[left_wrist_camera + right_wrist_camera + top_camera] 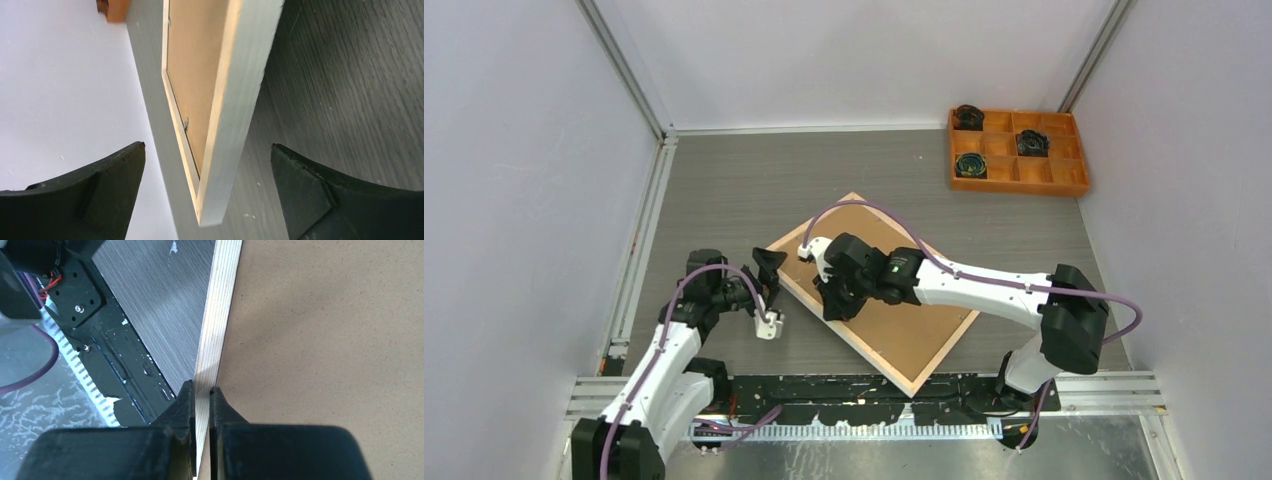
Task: Put the photo into the frame
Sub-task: Turn over the photo frame at the center of the board.
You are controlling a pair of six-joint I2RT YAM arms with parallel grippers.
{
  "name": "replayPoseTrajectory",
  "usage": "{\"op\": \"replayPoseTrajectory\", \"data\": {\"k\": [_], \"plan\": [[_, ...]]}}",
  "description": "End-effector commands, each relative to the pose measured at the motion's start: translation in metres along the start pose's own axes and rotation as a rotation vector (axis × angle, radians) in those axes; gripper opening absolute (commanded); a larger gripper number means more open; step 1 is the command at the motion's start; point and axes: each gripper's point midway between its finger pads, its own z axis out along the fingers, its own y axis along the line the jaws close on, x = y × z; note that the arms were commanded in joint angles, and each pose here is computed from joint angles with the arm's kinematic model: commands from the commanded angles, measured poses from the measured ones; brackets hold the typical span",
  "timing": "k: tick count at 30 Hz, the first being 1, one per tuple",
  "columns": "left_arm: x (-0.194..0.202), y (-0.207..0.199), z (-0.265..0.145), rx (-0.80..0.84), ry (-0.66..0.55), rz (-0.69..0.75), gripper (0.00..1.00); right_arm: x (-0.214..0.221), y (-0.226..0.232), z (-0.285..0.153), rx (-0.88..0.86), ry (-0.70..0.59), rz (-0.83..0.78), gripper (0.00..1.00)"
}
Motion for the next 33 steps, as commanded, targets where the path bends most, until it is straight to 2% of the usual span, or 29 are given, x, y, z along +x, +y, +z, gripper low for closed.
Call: {"op": "replayPoseTrajectory", "data": {"k": [1,4,9,10,12,13,15,18,19,21,26,33], "plan": [[-0.016,0.031,0.013,-0.047,-0.099,0.281,0.94,-0.054,0.027,-0.035,-0.102,-0.169,-0.003,0.01],[-0.017,0.033,0.023,-0.03,-0.114,0.346,0.81,-0.058,0.026,-0.041,-0.11,-0.179,0.015,0.01],[-0.016,0.053,0.029,-0.07,-0.089,0.357,0.38,-0.063,0.015,-0.055,-0.059,-0.194,0.039,0.01],[-0.016,0.057,0.028,-0.081,-0.083,0.351,0.3,-0.063,0.011,-0.059,-0.03,-0.198,0.041,0.08],[-0.016,0.062,0.026,-0.095,-0.075,0.329,0.19,-0.063,-0.001,-0.069,0.042,-0.21,0.046,0.38],[-0.017,0.064,0.025,-0.1,-0.073,0.31,0.16,-0.062,-0.006,-0.074,0.079,-0.214,0.044,0.47],[-0.018,0.067,0.021,-0.101,-0.069,0.278,0.14,-0.06,-0.02,-0.089,0.169,-0.229,0.046,0.62],[-0.023,0.071,0.015,-0.081,-0.072,0.237,0.12,-0.05,-0.03,-0.105,0.28,-0.221,0.011,0.79],[-0.024,0.074,0.013,-0.079,-0.073,0.222,0.12,-0.047,-0.031,-0.11,0.315,-0.221,-0.008,0.88],[-0.027,0.08,0.008,-0.071,-0.071,0.185,0.11,-0.042,-0.033,-0.117,0.389,-0.225,-0.066,0.97],[-0.032,0.083,-0.005,-0.011,-0.059,0.092,0.11,-0.028,-0.018,-0.121,0.471,-0.182,-0.228,1.0],[-0.035,0.088,-0.012,0.003,-0.046,0.071,0.11,-0.021,-0.009,-0.113,0.584,-0.095,-0.418,1.0]]}}
